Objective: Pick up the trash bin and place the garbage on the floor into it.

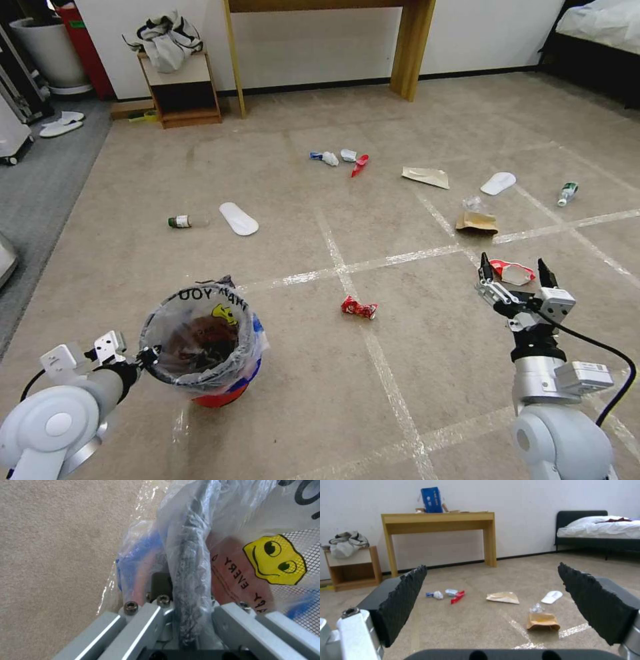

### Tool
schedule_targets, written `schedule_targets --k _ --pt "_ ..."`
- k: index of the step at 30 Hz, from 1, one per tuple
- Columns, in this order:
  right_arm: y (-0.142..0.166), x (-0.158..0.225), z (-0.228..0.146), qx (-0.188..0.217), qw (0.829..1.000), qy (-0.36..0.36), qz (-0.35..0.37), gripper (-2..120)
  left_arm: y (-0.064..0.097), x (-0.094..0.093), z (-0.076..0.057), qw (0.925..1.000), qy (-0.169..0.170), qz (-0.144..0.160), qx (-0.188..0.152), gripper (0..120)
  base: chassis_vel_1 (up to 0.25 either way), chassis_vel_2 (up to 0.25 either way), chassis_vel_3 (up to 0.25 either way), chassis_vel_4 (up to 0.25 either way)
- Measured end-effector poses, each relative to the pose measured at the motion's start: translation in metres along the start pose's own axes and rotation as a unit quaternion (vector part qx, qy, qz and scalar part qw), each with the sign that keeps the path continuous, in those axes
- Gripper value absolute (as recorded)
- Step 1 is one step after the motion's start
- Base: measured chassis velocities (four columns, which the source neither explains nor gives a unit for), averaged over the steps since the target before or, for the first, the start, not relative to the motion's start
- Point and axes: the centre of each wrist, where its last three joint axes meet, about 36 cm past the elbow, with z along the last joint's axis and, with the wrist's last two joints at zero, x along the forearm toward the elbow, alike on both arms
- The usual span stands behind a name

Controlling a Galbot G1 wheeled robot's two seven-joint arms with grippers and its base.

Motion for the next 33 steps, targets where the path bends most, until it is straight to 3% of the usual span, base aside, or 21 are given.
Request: schedule_targets --k 21,33 --pt "0.001 0.000 -0.002 0.006 1.000 -0.001 -0.013 100 -0.002 0.010 -0.003 0.9999 -0.009 0.001 -0.006 1 -0.008 0.011 0.014 -0.008" --pt "0.001 0.002 -0.001 0.007 1.000 0.003 -0.016 100 -0.003 0.011 -0.002 0.9999 -0.010 0.004 -0.005 1 -0.210 0.201 0.217 -0.202"
